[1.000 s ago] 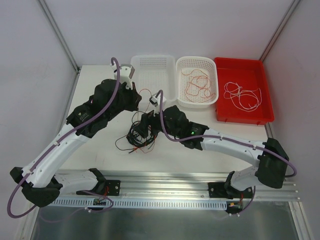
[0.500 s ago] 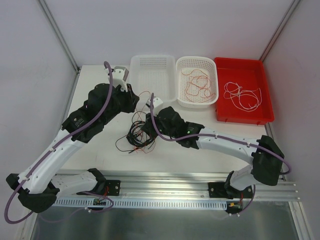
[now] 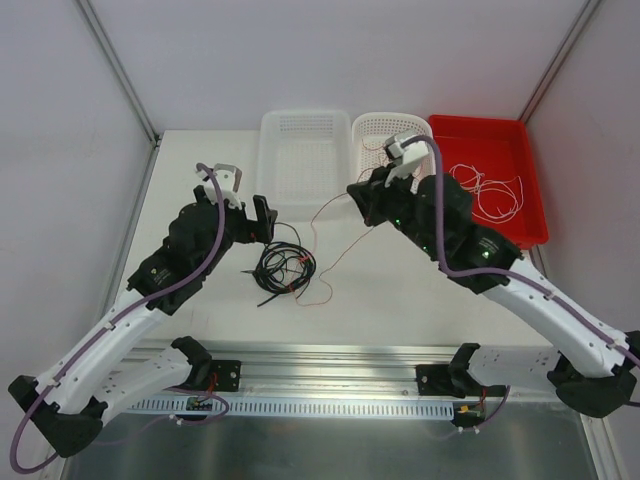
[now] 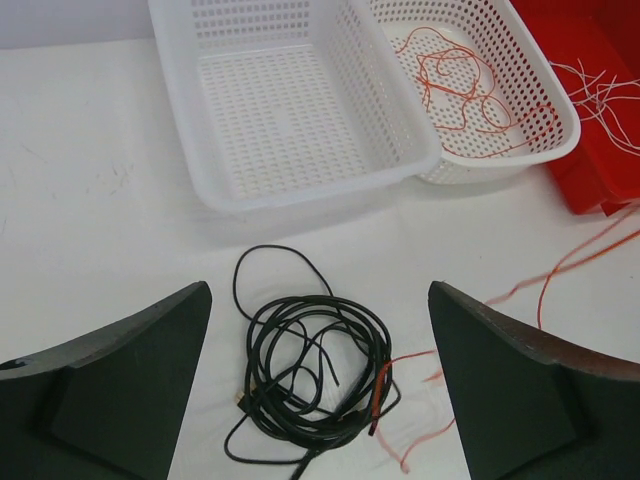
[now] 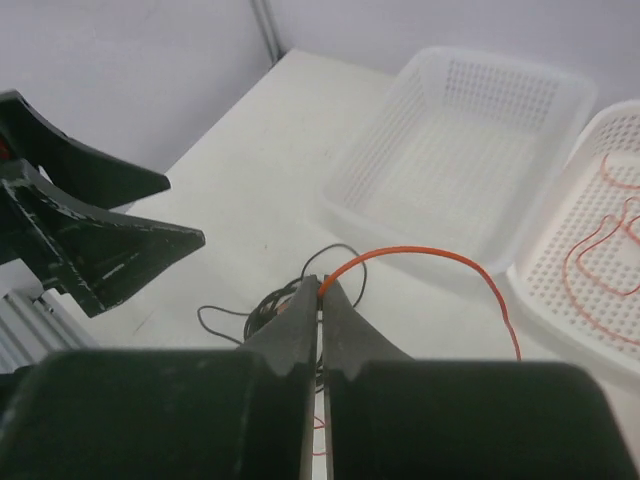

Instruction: Untangle the cables

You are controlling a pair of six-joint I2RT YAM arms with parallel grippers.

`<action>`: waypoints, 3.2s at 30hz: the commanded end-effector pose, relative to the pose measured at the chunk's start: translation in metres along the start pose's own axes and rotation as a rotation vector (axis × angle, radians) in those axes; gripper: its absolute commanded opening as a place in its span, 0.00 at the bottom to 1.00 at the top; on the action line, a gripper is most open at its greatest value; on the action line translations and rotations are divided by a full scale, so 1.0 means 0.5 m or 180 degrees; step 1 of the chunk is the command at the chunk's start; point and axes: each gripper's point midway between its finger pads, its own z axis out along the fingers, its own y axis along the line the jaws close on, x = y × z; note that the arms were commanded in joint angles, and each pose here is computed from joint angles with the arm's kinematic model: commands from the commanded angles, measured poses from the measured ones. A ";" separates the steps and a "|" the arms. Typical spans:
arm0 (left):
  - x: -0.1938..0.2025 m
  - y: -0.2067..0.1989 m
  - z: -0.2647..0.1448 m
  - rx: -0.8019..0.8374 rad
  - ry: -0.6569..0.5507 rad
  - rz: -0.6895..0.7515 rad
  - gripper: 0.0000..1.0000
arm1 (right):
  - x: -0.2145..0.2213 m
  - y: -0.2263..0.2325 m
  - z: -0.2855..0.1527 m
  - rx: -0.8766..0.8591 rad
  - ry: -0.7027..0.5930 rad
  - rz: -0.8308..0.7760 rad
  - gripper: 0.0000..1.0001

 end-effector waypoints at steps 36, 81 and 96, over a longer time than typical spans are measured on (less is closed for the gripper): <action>0.053 0.003 0.087 -0.0152 0.0241 0.0293 0.92 | 0.386 -0.186 -0.050 0.0768 0.1644 -0.0040 0.63; 0.078 0.055 0.109 -0.0588 0.0374 0.0450 0.93 | 0.408 -0.032 -0.006 -0.0648 0.1638 -0.0290 0.01; 0.083 0.062 0.109 -0.0645 0.0401 0.0493 0.93 | 0.459 -0.194 -0.040 0.0253 0.1634 -0.0058 0.01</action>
